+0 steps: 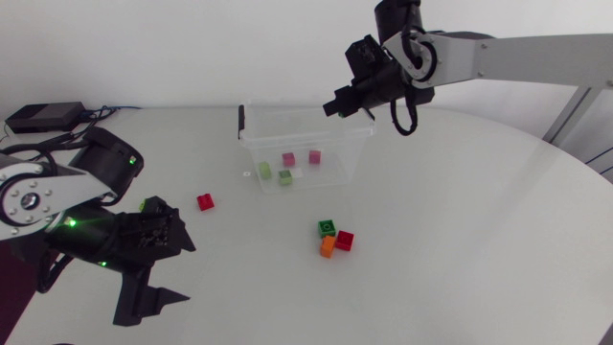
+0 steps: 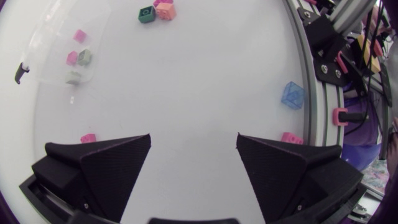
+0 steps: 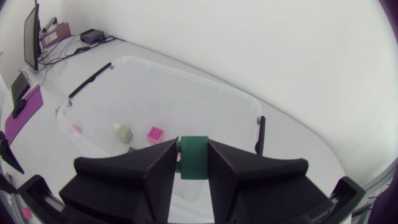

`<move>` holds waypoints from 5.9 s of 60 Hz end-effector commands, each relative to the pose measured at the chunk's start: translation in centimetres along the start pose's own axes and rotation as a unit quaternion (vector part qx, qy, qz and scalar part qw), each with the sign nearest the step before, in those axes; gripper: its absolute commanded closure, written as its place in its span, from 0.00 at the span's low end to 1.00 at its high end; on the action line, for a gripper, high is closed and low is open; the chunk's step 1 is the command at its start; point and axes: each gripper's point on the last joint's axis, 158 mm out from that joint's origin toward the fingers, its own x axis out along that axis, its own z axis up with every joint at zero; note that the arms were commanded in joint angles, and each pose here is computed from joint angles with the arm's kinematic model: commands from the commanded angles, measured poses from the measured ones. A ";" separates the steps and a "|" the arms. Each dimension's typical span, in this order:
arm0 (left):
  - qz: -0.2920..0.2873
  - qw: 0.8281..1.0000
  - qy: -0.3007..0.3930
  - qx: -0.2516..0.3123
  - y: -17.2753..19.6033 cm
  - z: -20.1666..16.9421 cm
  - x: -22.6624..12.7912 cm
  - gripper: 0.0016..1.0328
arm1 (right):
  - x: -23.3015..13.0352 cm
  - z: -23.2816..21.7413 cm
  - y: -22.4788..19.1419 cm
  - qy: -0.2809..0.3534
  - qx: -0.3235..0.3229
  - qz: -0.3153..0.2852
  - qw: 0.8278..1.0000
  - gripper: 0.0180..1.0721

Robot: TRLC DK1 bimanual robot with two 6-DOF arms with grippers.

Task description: Pick up the duplo bricks and place them in the container

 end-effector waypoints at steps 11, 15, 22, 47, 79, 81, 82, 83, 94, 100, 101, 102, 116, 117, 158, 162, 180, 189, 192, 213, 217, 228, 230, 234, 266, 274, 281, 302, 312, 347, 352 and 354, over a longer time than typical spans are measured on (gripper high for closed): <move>-0.068 0.995 0.011 0.077 -5.7 -1.6 0.9 0.06 | 4.0 -0.5 -0.6 0.018 -0.006 -0.011 1.000 0.25; -0.075 0.993 0.012 0.085 -6.3 -1.7 0.8 0.06 | 4.0 -0.6 -0.8 0.019 -0.005 -0.015 1.000 0.14; -0.093 0.991 0.016 0.098 -7.5 -2.0 1.1 0.06 | 2.2 0.0 -1.6 0.010 0.001 -0.020 1.000 0.07; -0.146 0.980 0.028 0.134 -11.4 -2.8 3.5 0.06 | -4.0 -1.7 -1.7 -0.007 0.009 -0.018 1.000 0.07; -0.140 0.980 0.037 0.137 -10.9 -2.8 7.5 0.07 | -8.1 -3.4 -2.7 -0.017 0.019 -0.019 0.999 0.07; -0.133 0.981 0.035 0.135 -10.3 -2.6 7.7 0.07 | -8.1 -3.6 -2.8 -0.015 0.019 -0.019 1.000 0.07; -0.128 0.982 0.034 0.136 -9.9 -2.5 7.8 0.07 | -8.1 -3.7 -2.7 -0.015 0.019 -0.019 1.000 0.07; -0.127 0.982 0.033 0.135 -9.9 -2.5 7.8 0.07 | -8.1 -3.7 -2.7 -0.014 0.018 -0.019 1.000 0.07; -0.067 0.990 0.030 0.122 -5.1 -1.6 8.3 0.07 | -8.3 -4.5 -2.9 -0.009 0.019 -0.021 1.000 0.07; -0.035 0.993 0.020 0.111 -2.6 -0.9 7.5 0.07 | -8.6 -4.7 -2.8 -0.009 0.018 -0.020 1.000 0.07; -0.031 0.993 0.019 0.110 -2.3 -0.7 7.3 0.07 | -8.6 -4.7 -2.7 -0.010 0.018 -0.020 1.000 0.07; -0.030 0.993 0.019 0.110 -2.3 -0.7 7.3 0.07 | -8.7 -4.8 -2.7 -0.008 0.018 -0.019 1.000 0.07; -0.011 0.995 0.011 0.094 -2.2 -0.1 4.1 0.07 | -8.9 -6.2 -1.1 0.003 0.009 -0.007 1.000 0.07; -0.011 0.995 0.011 0.094 -2.1 -0.1 4.0 0.07 | -8.8 -6.5 -0.9 0.005 0.008 -0.005 1.000 0.07; -0.093 0.993 0.070 -0.019 -6.0 -2.8 9.1 0.29 | -9.0 -12.3 5.1 0.045 -0.037 0.046 0.997 0.07; -0.097 0.992 0.076 -0.028 -6.0 -2.9 9.4 0.50 | -9.2 -13.3 6.4 0.050 -0.057 0.067 0.995 0.07; -0.074 0.993 0.081 -0.039 -4.0 -2.8 9.9 0.81 | -9.6 -20.4 10.3 0.108 -0.130 0.161 0.972 0.07; -0.029 0.997 0.053 -0.043 -0.8 -0.7 7.9 0.81 | -8.6 -23.2 11.4 0.136 -0.145 0.200 0.960 0.08; -0.014 0.998 0.043 -0.044 0.3 0.1 7.1 0.81 | -8.2 -23.8 11.5 0.142 -0.151 0.205 0.957 0.08; 0.076 0.992 -0.055 -0.083 9.4 6.6 0.8 0.81 | -5.6 -26.1 12.9 0.165 -0.187 0.222 0.943 0.10; 0.093 0.988 -0.076 -0.094 11.0 7.8 0.0 0.81 | -4.9 -26.3 12.8 0.168 -0.188 0.223 0.942 0.14; 0.140 0.974 -0.135 -0.115 15.2 11.1 -2.3 0.81 | -3.2 -26.8 12.2 0.171 -0.192 0.209 0.944 0.25; 0.143 0.973 -0.140 -0.115 15.6 11.5 -2.5 0.81 | -3.1 -26.8 12.2 0.171 -0.191 0.209 0.944 0.27; 0.148 0.971 -0.148 -0.119 16.5 12.2 -2.9 0.81 | -3.1 -26.8 12.1 0.171 -0.190 0.208 0.944 0.27; 0.173 0.962 -0.175 -0.115 19.0 14.5 -4.0 0.81 | -6.8 -22.2 10.1 0.124 -0.191 0.182 0.956 0.09; 0.189 0.956 -0.191 -0.114 20.6 15.8 -5.4 0.81 | -5.6 -23.8 10.3 0.141 -0.197 0.195 0.950 0.09; 0.206 0.949 -0.206 -0.118 22.4 16.7 -6.4 0.81 | -4.9 -24.4 10.5 0.148 -0.200 0.205 0.947 0.09; 0.226 0.940 -0.223 -0.129 27.4 18.2 -5.2 0.80 | -1.9 -25.7 10.6 0.163 -0.203 0.214 0.941 0.16; 0.235 0.932 -0.232 -0.148 29.9 18.0 -4.1 0.79 | -1.5 -26.1 10.8 0.167 -0.202 0.218 0.940 0.48; 0.265 0.923 -0.235 -0.152 30.8 16.9 -6.1 0.07 | -7.8 -15.8 8.0 0.071 -0.197 0.164 0.964 0.74; 0.269 0.921 -0.238 -0.148 29.4 16.7 -7.6 0.07 | -8.4 -13.4 7.2 0.049 -0.189 0.150 0.969 0.74; 0.273 0.922 -0.238 -0.141 28.6 16.5 -8.2 0.07 | -8.4 -12.4 6.7 0.038 -0.184 0.143 0.972 0.74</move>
